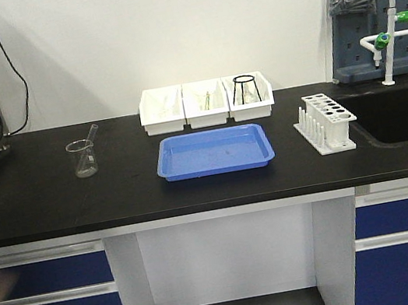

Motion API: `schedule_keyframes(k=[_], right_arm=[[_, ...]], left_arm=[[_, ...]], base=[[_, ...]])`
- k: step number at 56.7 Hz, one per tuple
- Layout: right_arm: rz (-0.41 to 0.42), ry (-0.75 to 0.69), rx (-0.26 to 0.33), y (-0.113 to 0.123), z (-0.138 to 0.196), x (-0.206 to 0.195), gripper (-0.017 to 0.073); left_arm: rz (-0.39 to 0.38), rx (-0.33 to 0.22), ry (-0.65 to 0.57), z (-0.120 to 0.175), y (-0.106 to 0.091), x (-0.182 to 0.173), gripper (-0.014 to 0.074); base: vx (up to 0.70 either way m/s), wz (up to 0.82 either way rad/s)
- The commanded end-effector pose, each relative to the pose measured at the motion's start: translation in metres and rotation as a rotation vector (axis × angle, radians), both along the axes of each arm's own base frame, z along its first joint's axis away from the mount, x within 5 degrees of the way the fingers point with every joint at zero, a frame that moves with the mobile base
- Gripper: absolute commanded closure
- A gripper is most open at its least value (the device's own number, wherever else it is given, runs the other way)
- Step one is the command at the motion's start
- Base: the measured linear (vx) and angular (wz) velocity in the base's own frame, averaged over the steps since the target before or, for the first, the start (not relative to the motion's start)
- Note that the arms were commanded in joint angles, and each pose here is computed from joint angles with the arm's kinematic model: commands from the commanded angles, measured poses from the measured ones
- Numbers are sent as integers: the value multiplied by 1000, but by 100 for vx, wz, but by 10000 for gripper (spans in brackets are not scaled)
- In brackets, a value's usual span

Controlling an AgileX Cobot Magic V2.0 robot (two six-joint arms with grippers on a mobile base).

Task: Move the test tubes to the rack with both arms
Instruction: 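Drive the base forward toward the bench with the blue tray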

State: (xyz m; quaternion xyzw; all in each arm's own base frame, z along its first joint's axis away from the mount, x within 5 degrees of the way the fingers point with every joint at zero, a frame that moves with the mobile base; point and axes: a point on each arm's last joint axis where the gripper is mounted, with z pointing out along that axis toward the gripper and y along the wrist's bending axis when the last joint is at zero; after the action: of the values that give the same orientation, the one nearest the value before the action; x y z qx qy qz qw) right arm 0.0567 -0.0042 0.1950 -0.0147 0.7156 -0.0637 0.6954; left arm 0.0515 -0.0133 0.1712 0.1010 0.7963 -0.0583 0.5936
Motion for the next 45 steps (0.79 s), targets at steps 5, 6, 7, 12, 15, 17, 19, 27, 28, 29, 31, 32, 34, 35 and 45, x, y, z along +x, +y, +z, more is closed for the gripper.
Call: schedule_keyframes(k=[5,6,7,12,15,17,19,27,28,29,31,32,34,35,45], right_arm=[[-3,-71,-15,0,4,0,567],[-3,-71,-15,0,4,0,567],[-3,-71,-15,0,4,0,567],[-3,-71,-15,0,4,0,567],[-3,-71,-15,0,4,0,567],[-3,-71,-15,0,4,0,567],[-3,-71,-15,0,4,0,567],[-3,-71,-15,0,4,0,567],[-3,-71,-15,0,4,0,567],[-3,-71,-15,0,4,0,567],[-3,-71,-15,0,4,0,567],[-3,-71,-15,0,4,0,567],[-3,-71,-15,0,4,0,567],[-3,-71,-15,0,4,0,567],[-3,-71,-15,0,4,0,567]], left_arm=[[10,-25,-68,-1,0,1,614],[10,-25,-68,-1,0,1,614],[10,-25,-68,-1,0,1,614],[10,-25,-68,-1,0,1,614],[10,-25,-68,-1,0,1,614],[10,-25,-68,-1,0,1,614],[10,-25,-68,-1,0,1,614],[6,4,-71,-1,1,1,614],[6,9,-72,-1,1,1,614],[6,11,-72,-1,1,1,614],[7,14,-73,-1,1,1,614],[7,14,-73,-1,1,1,614],[7,14,-73,-1,1,1,614],[7,14,-73,-1,1,1,614],[7,14,-73,-1,1,1,614]], base=[[0,0],[0,0],[0,0],[0,0],[0,0],[0,0],[0,0],[0,0],[0,0],[0,0],[0,0],[0,0],[0,0],[0,0],[0,1]])
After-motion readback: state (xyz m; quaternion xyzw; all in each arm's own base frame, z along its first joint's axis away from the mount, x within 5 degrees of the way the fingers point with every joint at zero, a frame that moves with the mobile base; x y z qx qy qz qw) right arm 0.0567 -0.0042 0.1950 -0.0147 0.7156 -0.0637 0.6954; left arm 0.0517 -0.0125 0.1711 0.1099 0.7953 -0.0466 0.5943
